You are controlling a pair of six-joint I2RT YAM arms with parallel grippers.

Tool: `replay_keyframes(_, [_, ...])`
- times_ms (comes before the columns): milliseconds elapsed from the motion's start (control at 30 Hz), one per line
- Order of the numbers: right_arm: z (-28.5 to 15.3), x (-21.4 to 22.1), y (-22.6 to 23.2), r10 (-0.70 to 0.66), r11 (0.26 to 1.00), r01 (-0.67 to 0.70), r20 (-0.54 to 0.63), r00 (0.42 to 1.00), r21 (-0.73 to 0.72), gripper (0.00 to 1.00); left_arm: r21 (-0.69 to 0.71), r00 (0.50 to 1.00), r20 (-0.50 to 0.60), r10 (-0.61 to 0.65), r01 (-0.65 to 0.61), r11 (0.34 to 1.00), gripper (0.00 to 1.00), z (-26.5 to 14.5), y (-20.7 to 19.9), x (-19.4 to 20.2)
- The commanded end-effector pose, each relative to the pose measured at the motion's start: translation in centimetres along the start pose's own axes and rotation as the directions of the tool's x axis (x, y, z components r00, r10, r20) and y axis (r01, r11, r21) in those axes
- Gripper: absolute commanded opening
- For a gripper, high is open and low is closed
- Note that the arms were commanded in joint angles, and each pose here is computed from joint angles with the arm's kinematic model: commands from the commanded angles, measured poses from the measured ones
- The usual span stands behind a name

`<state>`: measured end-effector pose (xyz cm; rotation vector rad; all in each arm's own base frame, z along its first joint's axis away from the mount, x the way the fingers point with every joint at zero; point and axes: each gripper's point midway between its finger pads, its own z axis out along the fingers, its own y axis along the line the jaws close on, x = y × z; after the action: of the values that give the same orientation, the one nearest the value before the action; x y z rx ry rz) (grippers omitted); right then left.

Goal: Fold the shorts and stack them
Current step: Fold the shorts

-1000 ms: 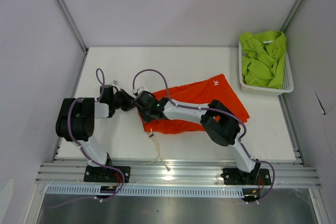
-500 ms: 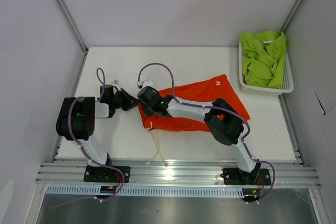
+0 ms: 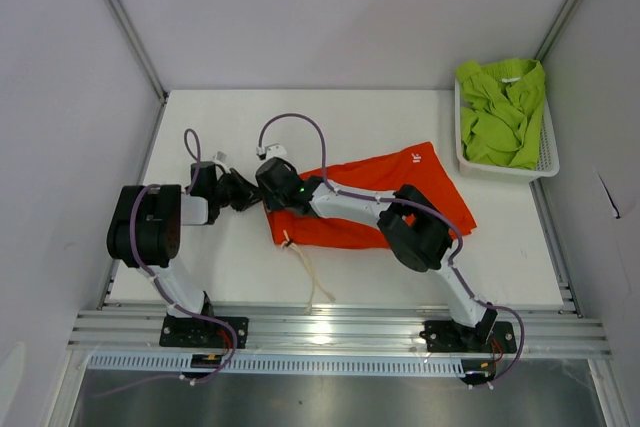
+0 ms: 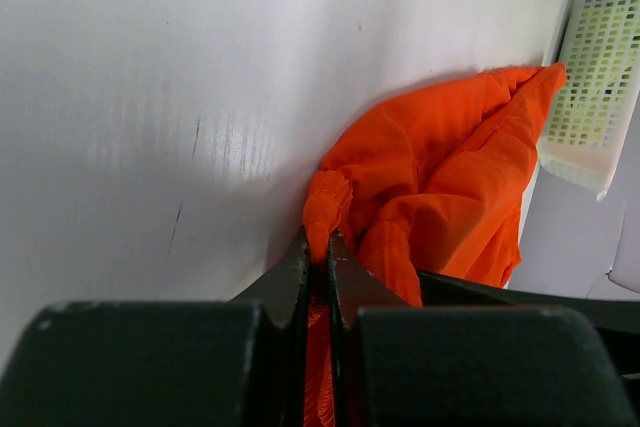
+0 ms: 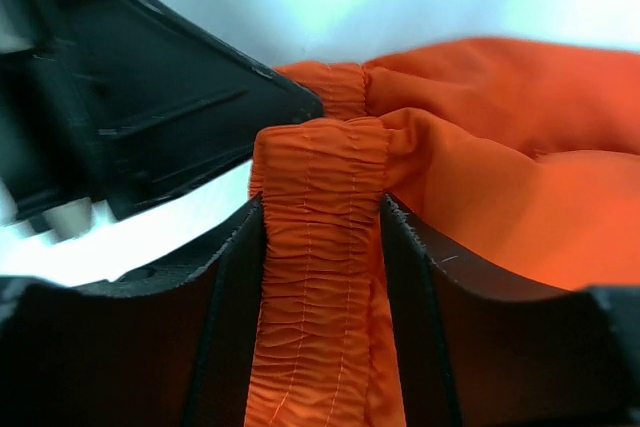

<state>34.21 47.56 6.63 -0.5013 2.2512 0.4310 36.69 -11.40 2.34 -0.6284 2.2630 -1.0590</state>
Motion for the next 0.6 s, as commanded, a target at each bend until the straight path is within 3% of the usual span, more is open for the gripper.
replay_keyframes(0, [1.5,-0.3,-0.2,0.01,1.0,-0.01,0.019,1.0,0.017,0.51,0.024,0.998,0.005,0.06,-0.061,0.998,0.01,0.1,-0.6,-0.1])
replay_keyframes(133, [1.5,0.1,-0.5,0.021,1.0,-0.021,0.017,1.0,0.014,0.54,0.018,0.998,-0.004,0.055,-0.055,0.998,0.03,0.1,-0.4,0.1])
replay_keyframes(300, [1.7,-1.0,-1.8,0.044,0.997,-0.048,0.062,0.997,0.063,0.44,0.033,0.998,0.003,0.064,-0.064,0.997,0.04,0.0,-0.8,-0.1])
replay_keyframes(567, [1.2,-2.3,-2.7,0.047,0.992,-0.062,0.132,0.99,0.114,0.42,0.048,0.998,0.003,0.066,-0.066,0.997,0.04,0.0,-1.0,-0.1])
